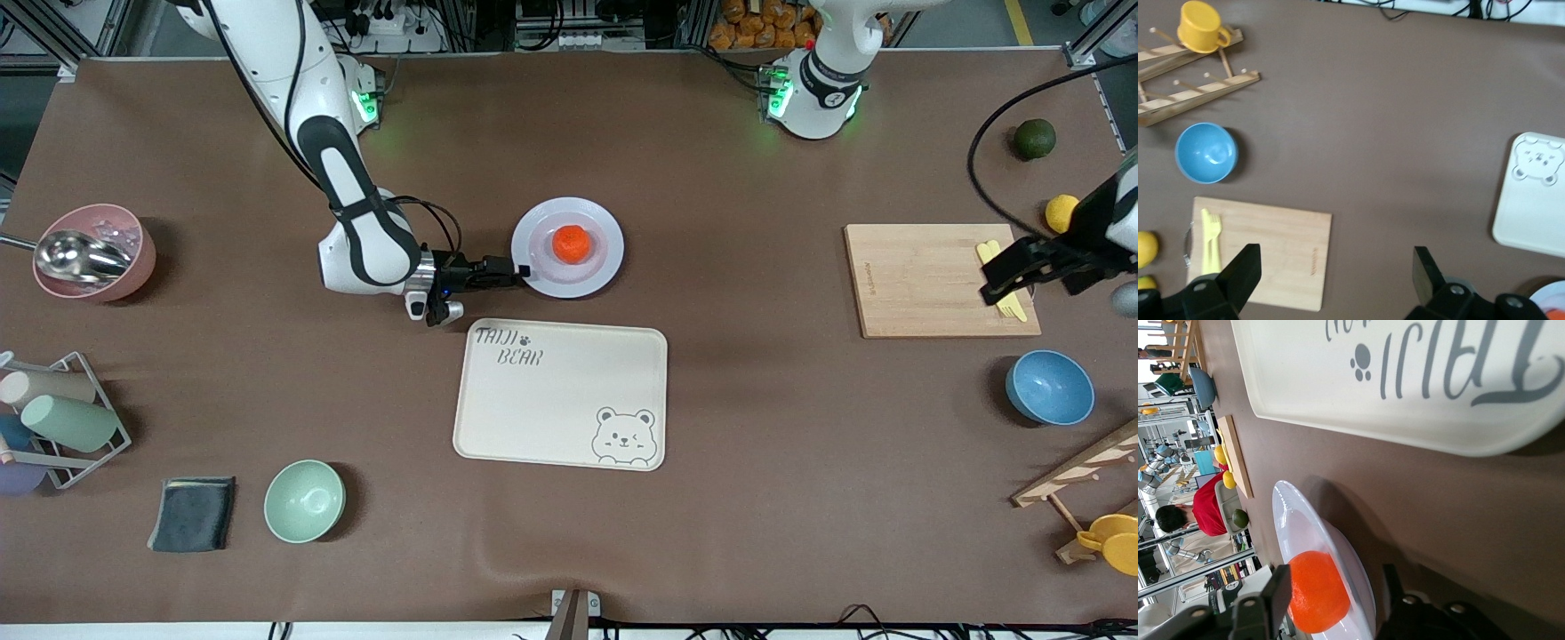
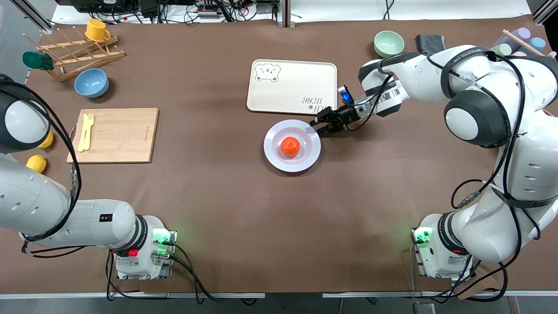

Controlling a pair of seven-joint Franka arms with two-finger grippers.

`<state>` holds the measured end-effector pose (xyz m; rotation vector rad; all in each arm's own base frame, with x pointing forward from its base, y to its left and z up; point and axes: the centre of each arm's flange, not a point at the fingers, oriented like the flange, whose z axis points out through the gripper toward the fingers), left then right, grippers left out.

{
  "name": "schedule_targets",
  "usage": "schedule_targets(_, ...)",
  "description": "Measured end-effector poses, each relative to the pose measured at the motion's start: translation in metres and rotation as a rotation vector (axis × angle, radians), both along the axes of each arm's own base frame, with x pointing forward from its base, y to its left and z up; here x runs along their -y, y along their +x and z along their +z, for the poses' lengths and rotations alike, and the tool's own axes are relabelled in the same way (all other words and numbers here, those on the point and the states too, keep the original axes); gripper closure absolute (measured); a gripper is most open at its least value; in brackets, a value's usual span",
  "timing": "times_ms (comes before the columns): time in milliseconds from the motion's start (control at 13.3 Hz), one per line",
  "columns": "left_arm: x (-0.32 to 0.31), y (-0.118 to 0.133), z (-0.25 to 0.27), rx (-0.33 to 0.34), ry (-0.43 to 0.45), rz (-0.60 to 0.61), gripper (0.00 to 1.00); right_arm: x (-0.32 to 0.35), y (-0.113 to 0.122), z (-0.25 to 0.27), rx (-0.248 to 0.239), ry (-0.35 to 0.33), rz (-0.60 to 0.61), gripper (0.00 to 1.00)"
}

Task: Place orange and plate with both arms
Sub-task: 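Open the left gripper and withdraw while the right gripper nears the plate, then grip the plate rim with the right gripper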

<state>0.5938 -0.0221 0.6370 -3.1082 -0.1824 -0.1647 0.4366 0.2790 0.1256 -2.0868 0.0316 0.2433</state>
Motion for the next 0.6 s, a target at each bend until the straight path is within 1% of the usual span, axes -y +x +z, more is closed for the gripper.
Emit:
schedule_targets(75,0.0,-0.004,0.001,-0.015,0.002,-0.001,0.0,0.0,0.0,0.0,-0.001,0.0,-0.001,0.39)
schedule_targets(226,0.013,-0.01,-0.002,-0.053,0.004,-0.021,0.0,-0.004,-0.002,0.0,-0.007,0.011,-0.02,0.44)
schedule_targets(301,0.019,-0.011,-0.004,-0.061,0.005,-0.029,0.0,-0.008,-0.005,0.0,-0.009,0.012,-0.027,0.53)
schedule_targets(376,0.022,-0.012,-0.005,-0.067,0.005,-0.033,0.0,-0.012,-0.008,-0.001,-0.006,0.003,-0.03,0.53)
schedule_targets(452,0.023,-0.012,-0.007,-0.072,0.006,-0.035,0.0,-0.016,-0.011,-0.002,-0.002,-0.008,-0.029,0.6)
schedule_targets(602,0.023,-0.012,-0.007,-0.073,0.006,-0.035,0.0,-0.02,-0.013,-0.002,0.002,-0.016,-0.025,0.64)
